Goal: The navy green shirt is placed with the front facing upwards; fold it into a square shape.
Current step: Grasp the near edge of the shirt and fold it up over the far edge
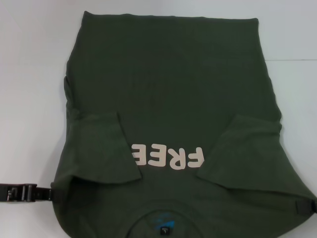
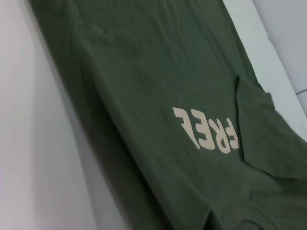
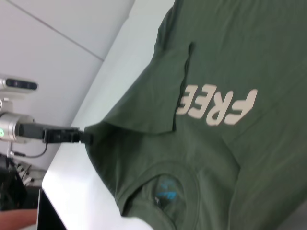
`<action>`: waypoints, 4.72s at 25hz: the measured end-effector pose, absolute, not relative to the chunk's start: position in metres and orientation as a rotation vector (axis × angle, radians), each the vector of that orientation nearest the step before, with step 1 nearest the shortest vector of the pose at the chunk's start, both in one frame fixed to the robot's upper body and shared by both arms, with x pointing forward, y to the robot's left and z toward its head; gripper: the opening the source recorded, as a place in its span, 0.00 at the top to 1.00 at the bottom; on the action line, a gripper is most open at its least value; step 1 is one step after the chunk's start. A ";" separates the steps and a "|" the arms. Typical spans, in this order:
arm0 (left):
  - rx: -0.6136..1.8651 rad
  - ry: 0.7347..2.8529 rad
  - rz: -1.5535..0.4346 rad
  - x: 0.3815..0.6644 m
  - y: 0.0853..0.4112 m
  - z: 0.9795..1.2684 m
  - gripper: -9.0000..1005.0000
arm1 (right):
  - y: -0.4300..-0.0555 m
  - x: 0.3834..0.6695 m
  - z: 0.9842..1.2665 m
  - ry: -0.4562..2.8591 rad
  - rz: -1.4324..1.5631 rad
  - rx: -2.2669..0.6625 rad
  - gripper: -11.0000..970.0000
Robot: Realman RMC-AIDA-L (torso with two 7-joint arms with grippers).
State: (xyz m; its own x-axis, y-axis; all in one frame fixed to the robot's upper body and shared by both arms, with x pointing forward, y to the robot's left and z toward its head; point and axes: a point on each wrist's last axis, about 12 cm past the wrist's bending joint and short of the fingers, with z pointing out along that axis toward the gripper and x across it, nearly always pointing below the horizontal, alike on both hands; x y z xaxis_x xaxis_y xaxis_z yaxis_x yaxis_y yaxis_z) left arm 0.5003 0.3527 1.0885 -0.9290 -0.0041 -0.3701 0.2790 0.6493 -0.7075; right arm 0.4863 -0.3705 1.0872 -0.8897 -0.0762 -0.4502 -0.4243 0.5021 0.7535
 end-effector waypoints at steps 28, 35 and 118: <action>0.109 2.452 -1.215 0.491 0.366 1.083 0.94 | -0.368 0.487 1.087 2.338 1.356 -0.397 0.94; 0.016 2.389 -1.204 0.489 0.377 1.086 0.94 | -0.371 0.488 1.087 2.292 1.348 -0.324 0.94; -0.232 1.771 -0.659 0.633 0.246 1.067 0.93 | -0.317 0.618 1.069 1.854 0.774 0.399 0.94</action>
